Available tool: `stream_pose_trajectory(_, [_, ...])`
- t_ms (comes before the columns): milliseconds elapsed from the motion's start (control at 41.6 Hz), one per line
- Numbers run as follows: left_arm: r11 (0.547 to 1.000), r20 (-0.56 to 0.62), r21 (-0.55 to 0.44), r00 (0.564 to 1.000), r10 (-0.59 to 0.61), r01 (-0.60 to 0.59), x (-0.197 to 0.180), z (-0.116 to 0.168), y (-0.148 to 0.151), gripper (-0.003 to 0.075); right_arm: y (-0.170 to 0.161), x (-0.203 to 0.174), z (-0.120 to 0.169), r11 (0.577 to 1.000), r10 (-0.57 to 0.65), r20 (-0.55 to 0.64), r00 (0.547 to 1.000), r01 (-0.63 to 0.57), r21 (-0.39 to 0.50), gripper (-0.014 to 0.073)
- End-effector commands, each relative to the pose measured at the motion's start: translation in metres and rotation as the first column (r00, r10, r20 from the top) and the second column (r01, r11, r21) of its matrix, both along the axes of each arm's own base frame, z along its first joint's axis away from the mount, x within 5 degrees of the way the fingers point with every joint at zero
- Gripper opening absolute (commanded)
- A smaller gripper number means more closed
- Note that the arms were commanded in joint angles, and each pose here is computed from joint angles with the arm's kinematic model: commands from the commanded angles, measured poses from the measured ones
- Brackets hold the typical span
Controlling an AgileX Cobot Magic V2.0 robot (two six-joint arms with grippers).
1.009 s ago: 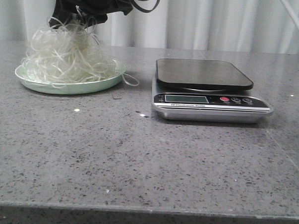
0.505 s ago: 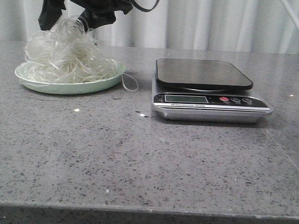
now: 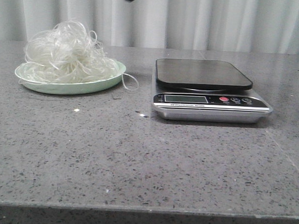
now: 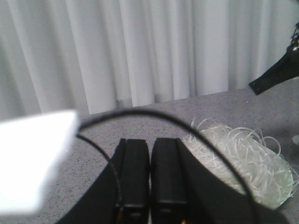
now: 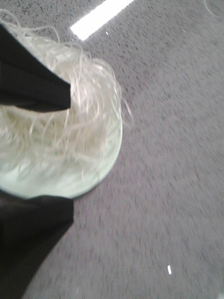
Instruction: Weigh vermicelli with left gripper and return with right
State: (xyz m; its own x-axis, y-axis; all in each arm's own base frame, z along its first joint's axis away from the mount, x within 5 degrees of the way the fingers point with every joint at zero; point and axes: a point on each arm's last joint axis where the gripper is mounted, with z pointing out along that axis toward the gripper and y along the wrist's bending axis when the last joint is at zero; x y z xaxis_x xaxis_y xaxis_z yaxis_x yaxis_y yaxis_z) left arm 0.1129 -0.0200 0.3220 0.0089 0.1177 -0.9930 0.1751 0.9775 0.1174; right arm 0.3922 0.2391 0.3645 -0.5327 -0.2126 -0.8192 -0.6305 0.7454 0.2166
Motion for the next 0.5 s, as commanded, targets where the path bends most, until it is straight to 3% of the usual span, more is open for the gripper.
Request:
stream_pose_trajectory(0, [0.999, 0.104, -0.042, 0.994, 0.016, -0.012, -0.001, 0.017, 0.002, 0.0137, -0.033, -0.014, 0.060, 0.996, -0.054, 0.122, 0.991, 0.044, 0.084, 0.0353])
stream_pose_trajectory(144, [0.999, 0.104, -0.042, 0.994, 0.016, -0.012, -0.001, 0.017, 0.002, 0.0137, -0.069, -0.017, 0.076, 0.993, -0.109, 0.138, 0.984, 0.103, 0.055, 0.0139])
stream_pose_trajectory(481, [0.999, 0.104, -0.042, 0.994, 0.016, -0.012, -0.001, 0.017, 0.002, 0.0137, -0.144, -0.035, 0.115, 0.943, -0.308, 0.248, 0.918, 0.329, -0.049, 0.0153])
